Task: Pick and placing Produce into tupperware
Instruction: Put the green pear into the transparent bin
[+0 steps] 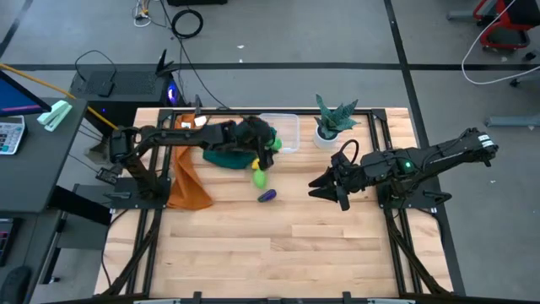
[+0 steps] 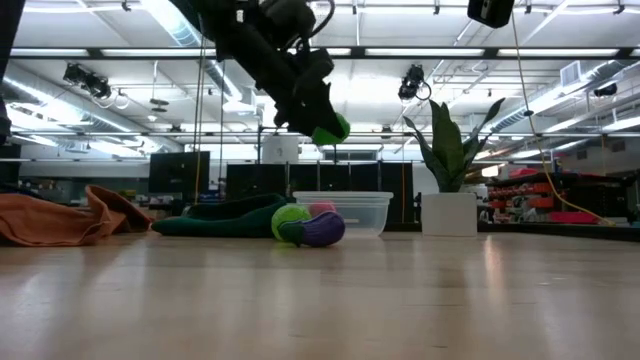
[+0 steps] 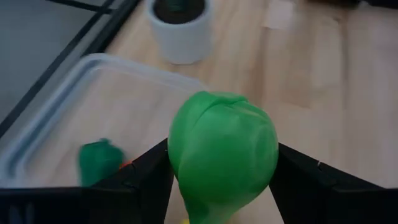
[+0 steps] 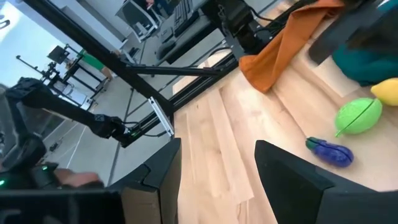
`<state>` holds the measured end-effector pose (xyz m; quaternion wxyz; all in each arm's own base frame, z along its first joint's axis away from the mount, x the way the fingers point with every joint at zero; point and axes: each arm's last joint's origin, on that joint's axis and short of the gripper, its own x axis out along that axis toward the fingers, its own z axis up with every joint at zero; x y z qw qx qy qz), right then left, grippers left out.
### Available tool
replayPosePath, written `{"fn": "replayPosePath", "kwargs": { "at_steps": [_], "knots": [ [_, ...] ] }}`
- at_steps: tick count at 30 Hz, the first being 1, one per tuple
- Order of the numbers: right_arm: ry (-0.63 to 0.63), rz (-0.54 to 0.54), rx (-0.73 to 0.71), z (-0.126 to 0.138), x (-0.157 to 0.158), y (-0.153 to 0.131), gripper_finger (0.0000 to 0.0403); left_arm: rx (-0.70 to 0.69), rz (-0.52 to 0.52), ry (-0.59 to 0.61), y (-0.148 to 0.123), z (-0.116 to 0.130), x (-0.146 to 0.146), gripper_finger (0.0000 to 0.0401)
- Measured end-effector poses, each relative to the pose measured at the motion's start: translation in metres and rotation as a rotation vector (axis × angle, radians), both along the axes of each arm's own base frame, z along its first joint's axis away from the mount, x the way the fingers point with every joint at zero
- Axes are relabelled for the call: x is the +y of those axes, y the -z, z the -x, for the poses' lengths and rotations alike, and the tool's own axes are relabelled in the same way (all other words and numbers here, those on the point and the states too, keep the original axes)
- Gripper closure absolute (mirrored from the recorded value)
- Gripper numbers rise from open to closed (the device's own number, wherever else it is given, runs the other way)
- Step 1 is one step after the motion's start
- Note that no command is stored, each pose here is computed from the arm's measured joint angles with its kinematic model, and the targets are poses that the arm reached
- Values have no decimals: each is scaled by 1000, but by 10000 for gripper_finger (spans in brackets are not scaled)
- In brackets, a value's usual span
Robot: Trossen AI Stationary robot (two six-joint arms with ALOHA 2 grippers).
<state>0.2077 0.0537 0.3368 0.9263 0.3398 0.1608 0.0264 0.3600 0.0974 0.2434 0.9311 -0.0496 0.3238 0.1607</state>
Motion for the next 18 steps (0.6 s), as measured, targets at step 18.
{"fn": "replayPosePath", "kwargs": {
  "at_steps": [18],
  "knots": [
    [-2, -13, 1, 0, 1, 0, 236, -40, 11, -93, -10, 18, 67, 163]
  ]
}}
